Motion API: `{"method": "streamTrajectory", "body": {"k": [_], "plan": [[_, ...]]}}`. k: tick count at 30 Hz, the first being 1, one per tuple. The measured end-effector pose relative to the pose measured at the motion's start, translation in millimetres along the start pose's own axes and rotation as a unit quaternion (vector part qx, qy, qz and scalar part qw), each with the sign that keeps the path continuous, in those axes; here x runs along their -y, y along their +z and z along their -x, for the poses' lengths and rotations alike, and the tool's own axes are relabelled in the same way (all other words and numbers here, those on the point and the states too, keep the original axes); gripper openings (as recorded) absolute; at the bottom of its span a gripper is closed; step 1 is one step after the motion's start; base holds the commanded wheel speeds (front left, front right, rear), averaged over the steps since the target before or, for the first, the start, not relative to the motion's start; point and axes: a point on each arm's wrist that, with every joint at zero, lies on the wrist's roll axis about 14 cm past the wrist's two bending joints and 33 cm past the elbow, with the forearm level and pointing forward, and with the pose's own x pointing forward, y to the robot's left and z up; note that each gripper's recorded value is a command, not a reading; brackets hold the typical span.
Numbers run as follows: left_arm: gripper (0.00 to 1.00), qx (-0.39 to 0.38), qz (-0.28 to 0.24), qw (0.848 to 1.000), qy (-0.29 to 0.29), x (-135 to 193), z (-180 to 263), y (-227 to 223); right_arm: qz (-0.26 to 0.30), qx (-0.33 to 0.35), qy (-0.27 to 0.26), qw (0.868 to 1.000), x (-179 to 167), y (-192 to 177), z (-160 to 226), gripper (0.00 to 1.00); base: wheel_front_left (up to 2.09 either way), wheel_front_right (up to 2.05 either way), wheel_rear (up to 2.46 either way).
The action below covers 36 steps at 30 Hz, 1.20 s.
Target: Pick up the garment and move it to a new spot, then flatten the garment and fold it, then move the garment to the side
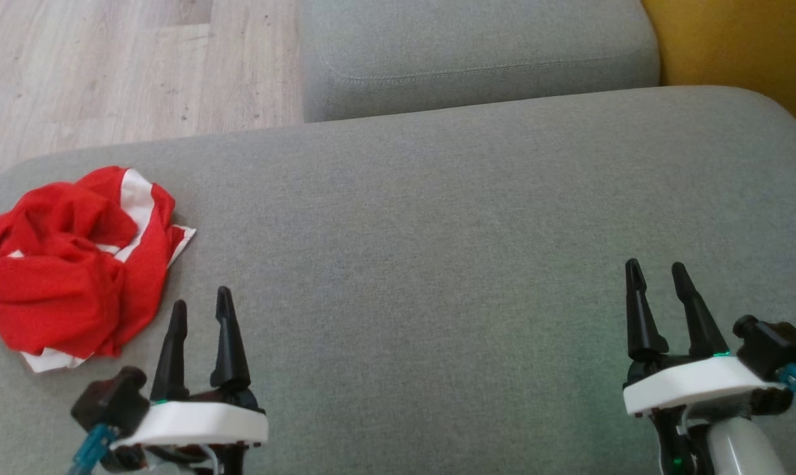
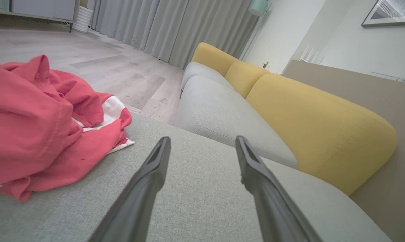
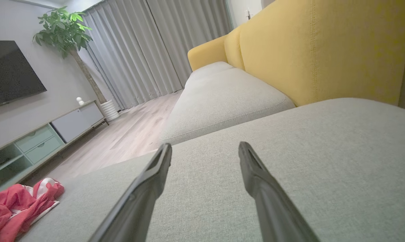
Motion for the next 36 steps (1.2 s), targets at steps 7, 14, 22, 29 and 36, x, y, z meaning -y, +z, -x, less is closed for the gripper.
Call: {"method": "streamTrajectory", "body": {"k": [7, 14, 22, 29, 36], "plan": [[1.00, -0.004, -0.068, 0.998, -0.008, 5, 3, -4, 0.053, 0.008, 0.011, 0.998, -5, 3, 1, 1.00, 0.00, 0.00, 0.00], [1.00, -0.018, -0.138, 0.990, -0.026, 14, 10, -18, 0.115, 0.014, 0.031, 0.993, -15, 5, 1, 1.00, 0.00, 0.00, 0.00], [1.00, 0.000, -0.187, 0.982, -0.034, 22, 12, -15, 0.170, 0.027, 0.049, 0.984, -25, 9, 1, 1.00, 0.00, 0.00, 0.00], [1.00, 0.027, -0.161, 0.986, -0.043, 29, 10, -2, 0.166, 0.039, 0.056, 0.984, -29, 12, 1, 1.00, 0.00, 0.00, 0.00], [1.00, 0.044, -0.124, 0.991, -0.037, 19, 14, 6, 0.137, 0.049, 0.053, 0.988, -29, 15, 2, 1.00, 0.00, 0.00, 0.00]]}}
